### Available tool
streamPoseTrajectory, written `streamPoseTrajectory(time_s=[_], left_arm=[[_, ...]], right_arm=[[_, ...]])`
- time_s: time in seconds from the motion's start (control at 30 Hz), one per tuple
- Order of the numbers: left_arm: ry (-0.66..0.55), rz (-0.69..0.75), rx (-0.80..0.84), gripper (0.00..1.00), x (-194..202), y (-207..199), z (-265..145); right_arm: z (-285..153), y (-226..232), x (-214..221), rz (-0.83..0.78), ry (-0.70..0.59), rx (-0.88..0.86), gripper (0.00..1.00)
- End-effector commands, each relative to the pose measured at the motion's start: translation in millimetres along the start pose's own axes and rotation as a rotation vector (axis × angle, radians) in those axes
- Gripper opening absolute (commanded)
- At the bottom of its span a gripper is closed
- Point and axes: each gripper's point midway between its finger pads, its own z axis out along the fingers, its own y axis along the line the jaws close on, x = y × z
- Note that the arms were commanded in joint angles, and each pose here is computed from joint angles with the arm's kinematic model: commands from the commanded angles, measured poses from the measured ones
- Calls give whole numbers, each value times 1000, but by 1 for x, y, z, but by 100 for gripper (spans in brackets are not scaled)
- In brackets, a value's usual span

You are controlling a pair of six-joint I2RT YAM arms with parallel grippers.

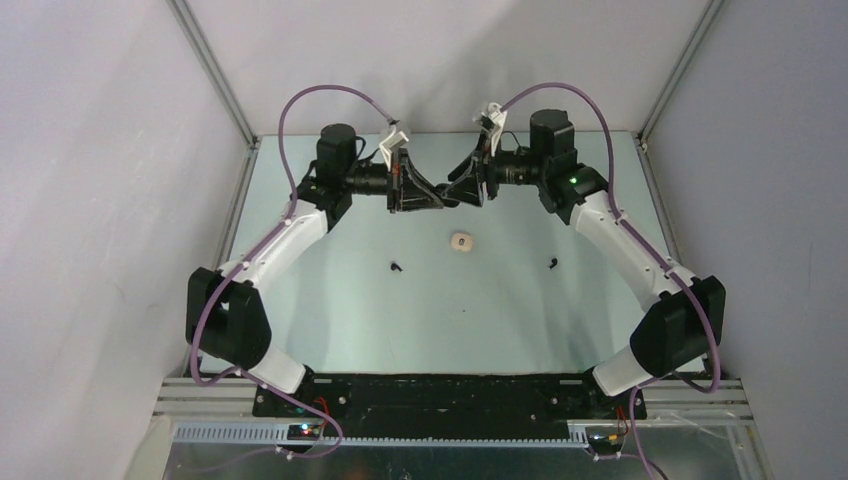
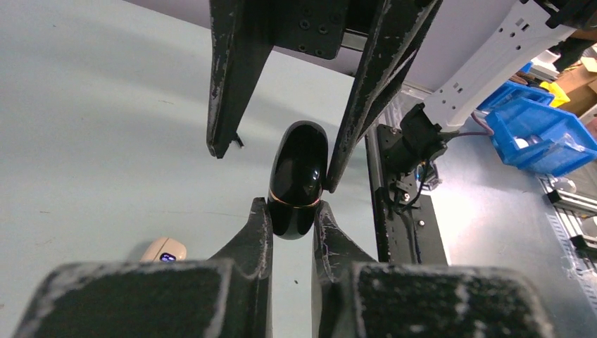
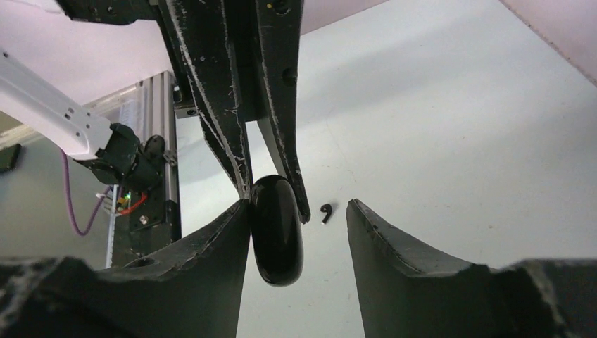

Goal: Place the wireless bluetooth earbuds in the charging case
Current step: Open the charging case.

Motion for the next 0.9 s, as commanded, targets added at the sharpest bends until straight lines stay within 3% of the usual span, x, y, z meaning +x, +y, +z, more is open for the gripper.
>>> streamPoseTrajectory(time_s=[0.0, 0.87], left_arm=[[-23, 67, 31, 0, -18, -7, 2], [-28, 48, 15, 0, -18, -5, 1]], right_arm=[[-6, -21, -35, 4, -93, 73, 57], [-28, -45, -60, -26, -149, 154, 59]])
